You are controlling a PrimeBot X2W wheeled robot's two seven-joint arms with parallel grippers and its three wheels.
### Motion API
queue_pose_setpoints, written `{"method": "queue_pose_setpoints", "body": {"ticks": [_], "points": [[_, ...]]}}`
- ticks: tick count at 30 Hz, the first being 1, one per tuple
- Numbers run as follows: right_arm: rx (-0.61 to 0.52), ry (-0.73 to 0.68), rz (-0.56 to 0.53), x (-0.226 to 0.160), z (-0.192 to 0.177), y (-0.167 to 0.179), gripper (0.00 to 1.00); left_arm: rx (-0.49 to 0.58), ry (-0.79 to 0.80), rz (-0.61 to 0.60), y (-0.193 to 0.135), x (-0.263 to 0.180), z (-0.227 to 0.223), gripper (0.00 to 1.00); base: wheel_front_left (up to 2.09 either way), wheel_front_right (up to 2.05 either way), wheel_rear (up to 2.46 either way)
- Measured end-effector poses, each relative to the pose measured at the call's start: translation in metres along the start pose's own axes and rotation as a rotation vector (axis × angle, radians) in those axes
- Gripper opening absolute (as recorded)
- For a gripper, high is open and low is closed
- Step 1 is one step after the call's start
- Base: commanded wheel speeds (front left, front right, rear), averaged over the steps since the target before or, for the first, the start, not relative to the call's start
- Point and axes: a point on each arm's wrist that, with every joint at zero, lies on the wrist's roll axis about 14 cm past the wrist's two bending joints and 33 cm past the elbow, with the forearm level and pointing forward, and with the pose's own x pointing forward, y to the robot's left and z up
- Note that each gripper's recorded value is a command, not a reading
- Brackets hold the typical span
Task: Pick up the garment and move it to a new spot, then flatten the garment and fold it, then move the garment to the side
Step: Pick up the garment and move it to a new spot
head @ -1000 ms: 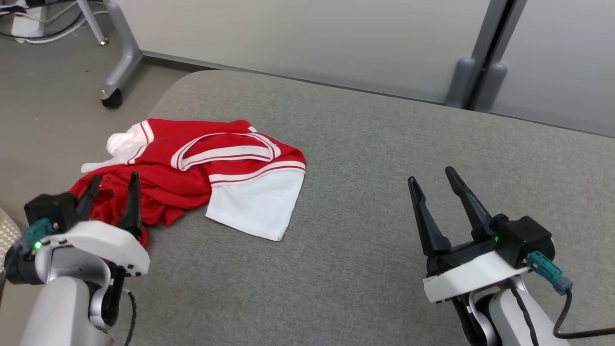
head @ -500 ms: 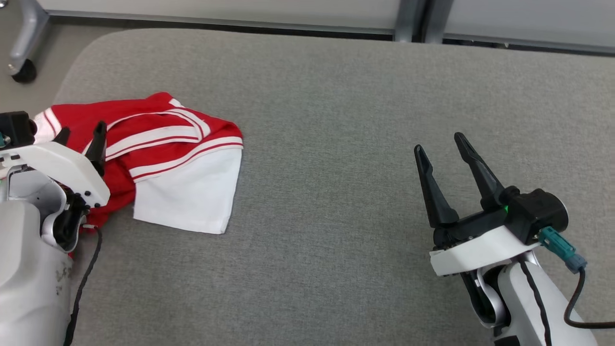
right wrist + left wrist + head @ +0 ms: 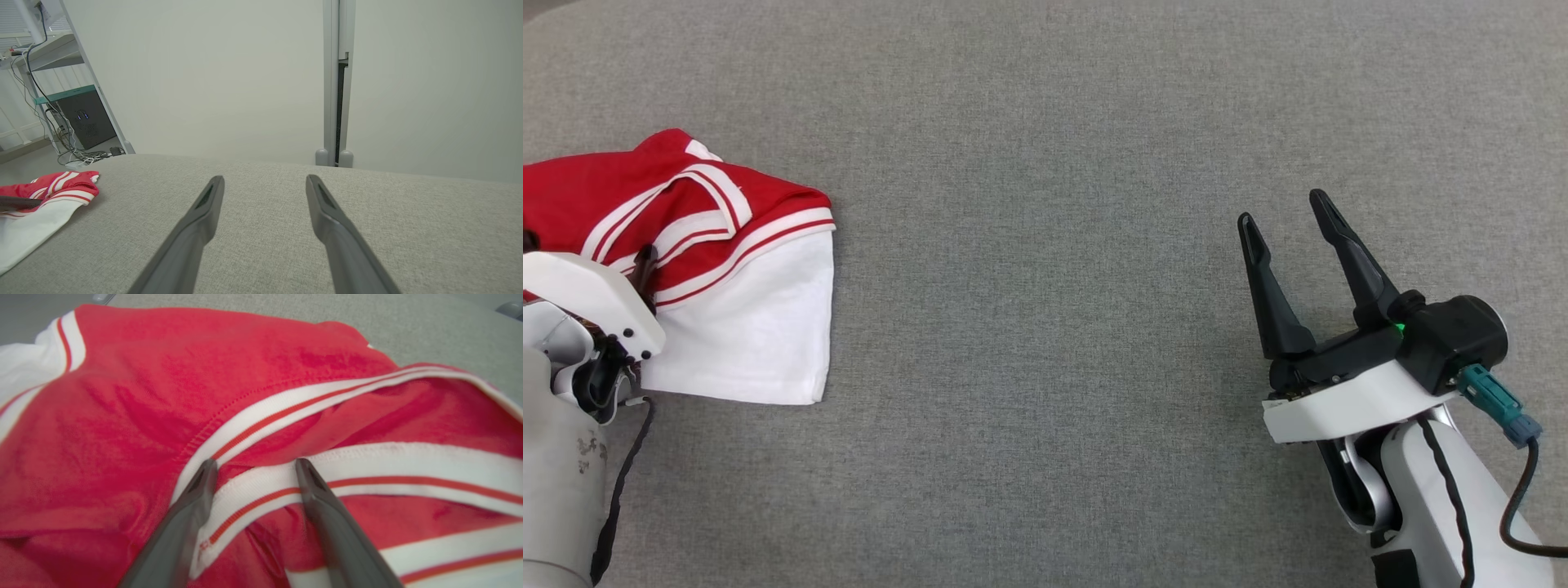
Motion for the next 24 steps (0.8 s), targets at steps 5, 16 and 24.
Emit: {"method": "queue_pose_setpoints", "body": {"ticks": [5, 16, 24], "points": [[0.0, 0.006, -0.01, -0.001, -0.003, -0.003, 1.0, 0.009, -0.023, -0.001, -0.001, 0.004, 0.002, 0.29, 0.0, 0.0, 0.0], [0.005, -0.028, 0.008, -0.003, 0.015, 0.012, 1.0, 0.085, -0.201, -0.036, -0.01, -0.016, 0.034, 0.0, 0.0, 0.0, 0.0], [0.006, -0.087, 0.009, -0.014, 0.045, 0.027, 1.0, 0.19, -0.398, -0.097, -0.029, -0.054, 0.094, 0.0, 0.0, 0.0, 0.0]]}}
